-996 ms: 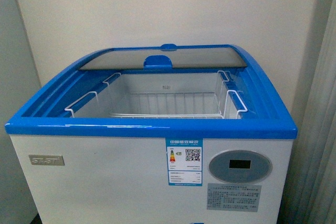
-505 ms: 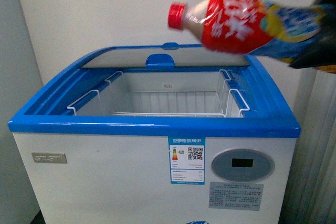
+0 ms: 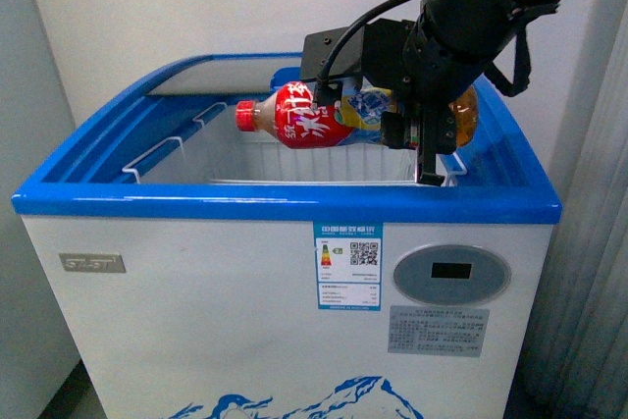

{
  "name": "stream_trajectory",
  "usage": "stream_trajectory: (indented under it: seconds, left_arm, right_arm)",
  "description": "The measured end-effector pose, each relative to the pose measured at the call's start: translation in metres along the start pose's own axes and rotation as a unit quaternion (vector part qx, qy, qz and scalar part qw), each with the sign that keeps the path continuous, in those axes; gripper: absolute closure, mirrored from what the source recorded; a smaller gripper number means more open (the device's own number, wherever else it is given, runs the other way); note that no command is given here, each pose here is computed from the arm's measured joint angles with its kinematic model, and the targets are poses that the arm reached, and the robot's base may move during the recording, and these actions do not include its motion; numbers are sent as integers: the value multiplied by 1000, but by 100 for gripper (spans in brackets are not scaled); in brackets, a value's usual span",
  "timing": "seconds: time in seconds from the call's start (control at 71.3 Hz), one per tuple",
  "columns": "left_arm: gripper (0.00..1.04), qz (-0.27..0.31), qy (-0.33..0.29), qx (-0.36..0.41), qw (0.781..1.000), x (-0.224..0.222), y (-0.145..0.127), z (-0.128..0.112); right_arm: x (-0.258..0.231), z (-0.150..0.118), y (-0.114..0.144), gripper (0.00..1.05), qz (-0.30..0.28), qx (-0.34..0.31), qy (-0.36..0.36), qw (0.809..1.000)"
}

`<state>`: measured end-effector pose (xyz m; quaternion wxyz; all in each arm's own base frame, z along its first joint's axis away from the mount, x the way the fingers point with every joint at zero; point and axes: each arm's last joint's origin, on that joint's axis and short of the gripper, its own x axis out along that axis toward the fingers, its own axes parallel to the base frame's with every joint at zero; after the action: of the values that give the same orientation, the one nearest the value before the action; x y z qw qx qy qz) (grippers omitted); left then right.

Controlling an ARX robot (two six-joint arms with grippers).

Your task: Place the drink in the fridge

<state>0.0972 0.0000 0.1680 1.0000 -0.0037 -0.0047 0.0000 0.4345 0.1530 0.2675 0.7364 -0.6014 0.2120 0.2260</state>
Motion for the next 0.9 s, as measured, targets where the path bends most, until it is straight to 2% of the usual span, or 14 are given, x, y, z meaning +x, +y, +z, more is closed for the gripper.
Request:
stream_trajectory:
  seconds: [0.323,0.533,0.659,0.785,0.897]
  left_arm:
    - [102,0,0,0,1000,0,0,0]
    - [102,0,0,0,1000,0,0,0]
    - [102,0,0,0,1000,0,0,0]
    - [102,0,0,0,1000,0,0,0]
    - [102,0,0,0,1000,0,0,0]
  right_arm:
    - [34,6,11,65,-7,12,0,1000]
    - [29,11,16,31,-8,11,-26,1000]
    - [6,11,11,8,-23,26,-50,998]
    - [-27,5,11,8,-34,55,-81,995]
    - [-68,-7,16,8,-50,112,-103,987]
